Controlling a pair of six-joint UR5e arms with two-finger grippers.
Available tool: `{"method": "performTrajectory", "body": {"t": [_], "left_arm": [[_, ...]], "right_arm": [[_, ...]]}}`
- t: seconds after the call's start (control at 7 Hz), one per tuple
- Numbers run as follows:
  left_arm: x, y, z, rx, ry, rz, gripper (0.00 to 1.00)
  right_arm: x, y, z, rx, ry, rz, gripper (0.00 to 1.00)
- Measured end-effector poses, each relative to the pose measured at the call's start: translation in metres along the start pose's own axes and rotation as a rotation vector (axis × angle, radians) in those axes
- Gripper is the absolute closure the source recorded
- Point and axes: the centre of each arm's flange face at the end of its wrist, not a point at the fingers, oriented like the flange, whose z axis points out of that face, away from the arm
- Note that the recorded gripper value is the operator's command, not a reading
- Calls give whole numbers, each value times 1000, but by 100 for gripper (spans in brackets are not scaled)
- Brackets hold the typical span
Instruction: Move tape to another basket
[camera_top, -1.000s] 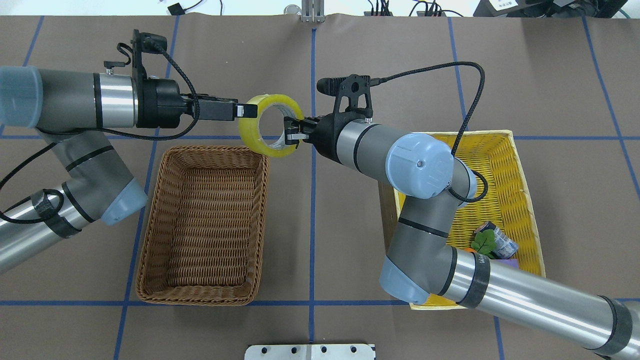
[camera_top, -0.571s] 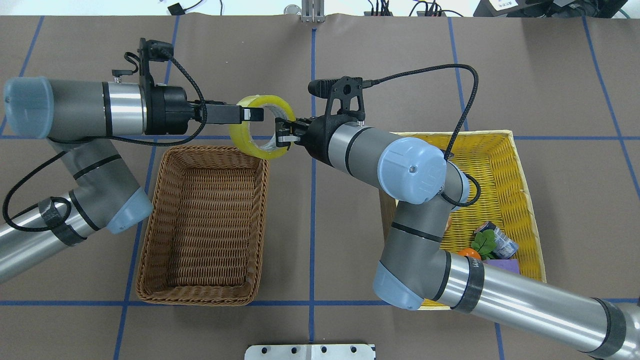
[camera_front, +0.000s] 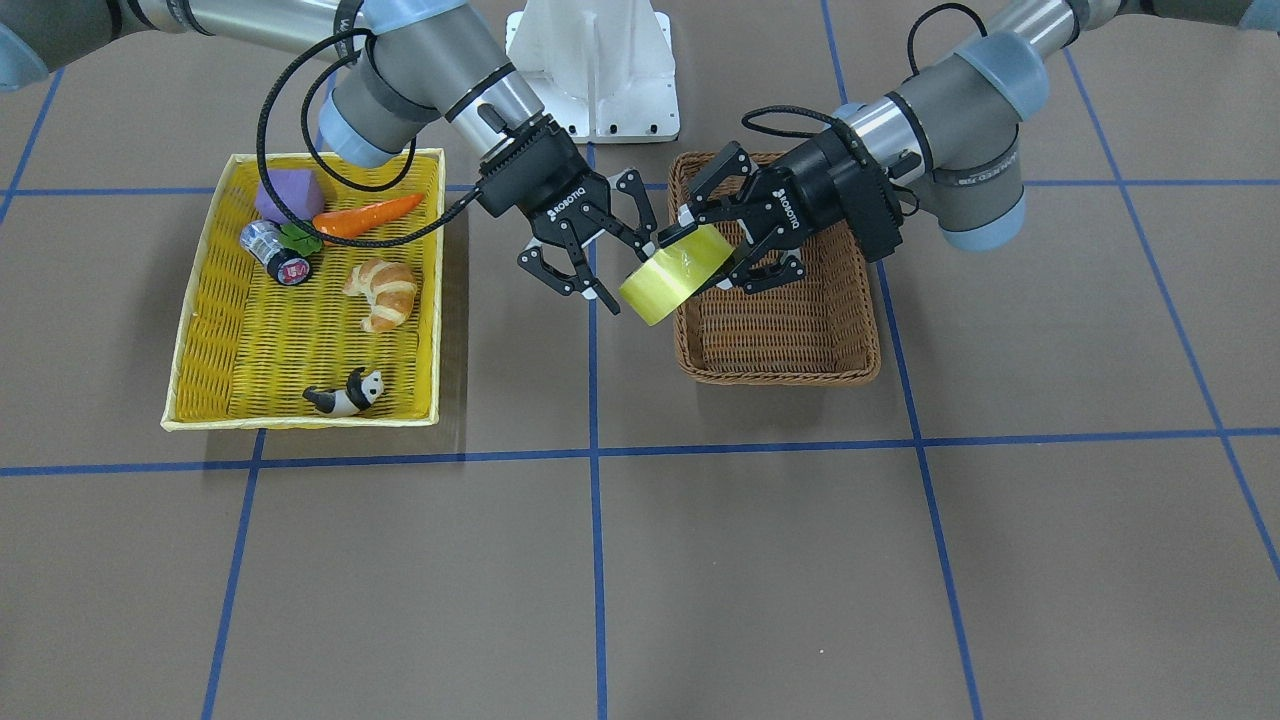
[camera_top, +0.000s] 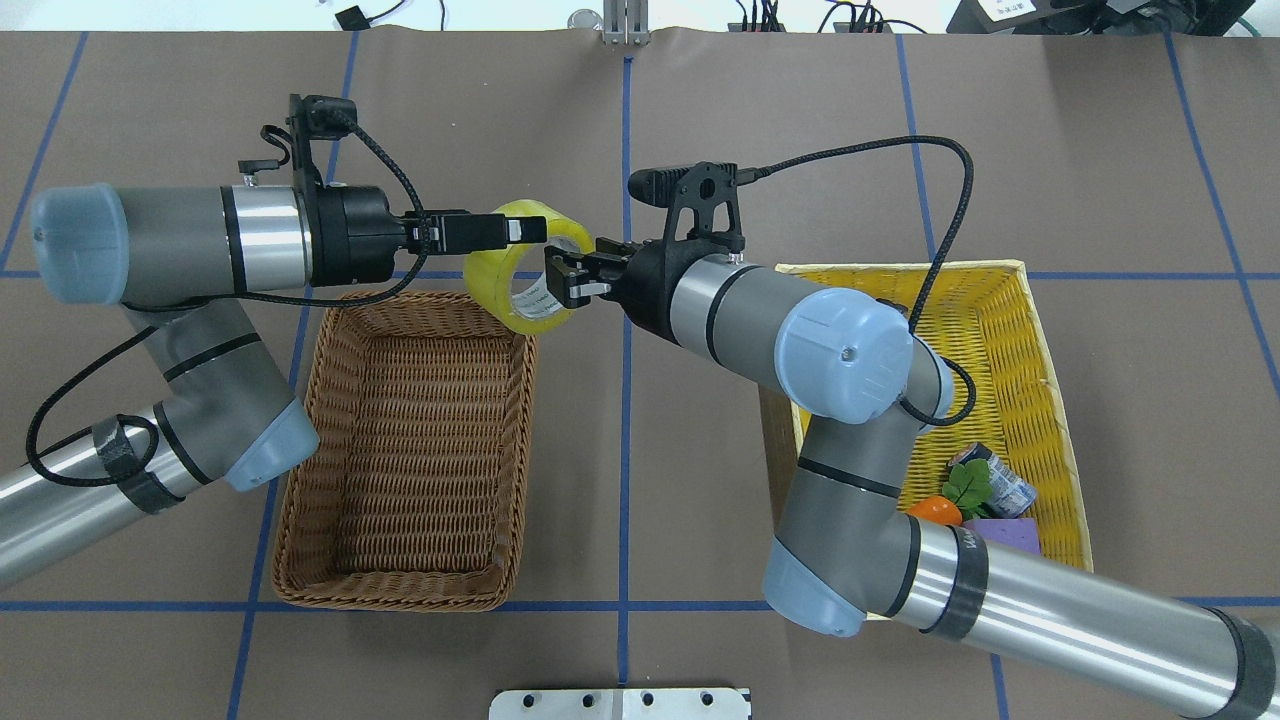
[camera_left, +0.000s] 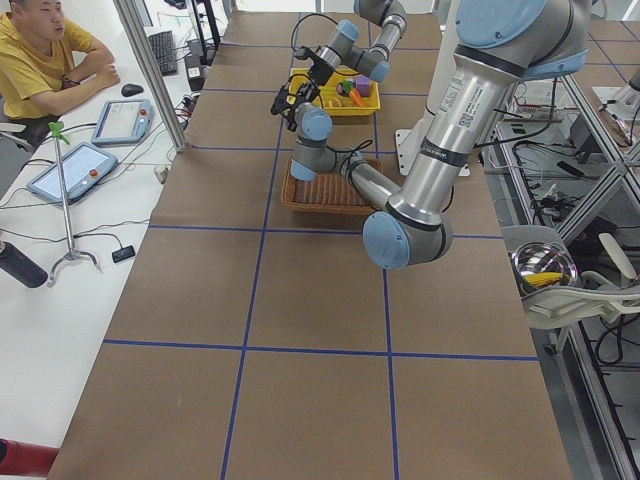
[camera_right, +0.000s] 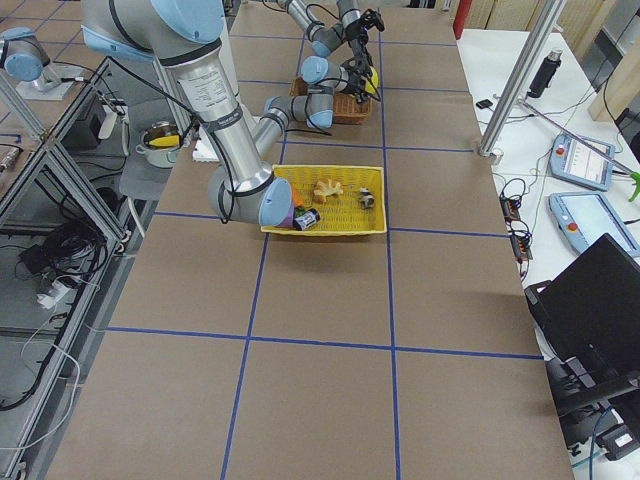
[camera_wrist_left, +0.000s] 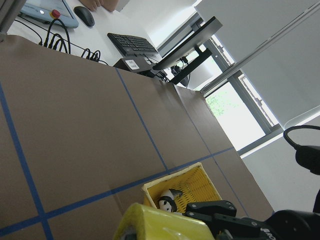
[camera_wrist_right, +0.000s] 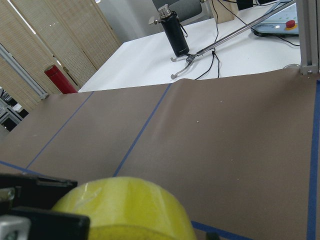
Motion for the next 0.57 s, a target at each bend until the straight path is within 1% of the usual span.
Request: {"method": "performTrajectory", "body": {"t": [0.14,0.29,0.43,0.57], "left_arm": [[-2,1,0,0,-4,-13,100],[-2,0,0,1,-3,-33,100],[-2,0,-2,2,-1,-42,100],[-3,1,-4,4,7,-43,100]], "right_arm": [[2,7,-17,-6,-16,3,1],[11,15,-27,-20,-14,-2,1],[26,24,-36,-60,-9,-9,1],[50,19,-43,-126,5,-12,0]]}}
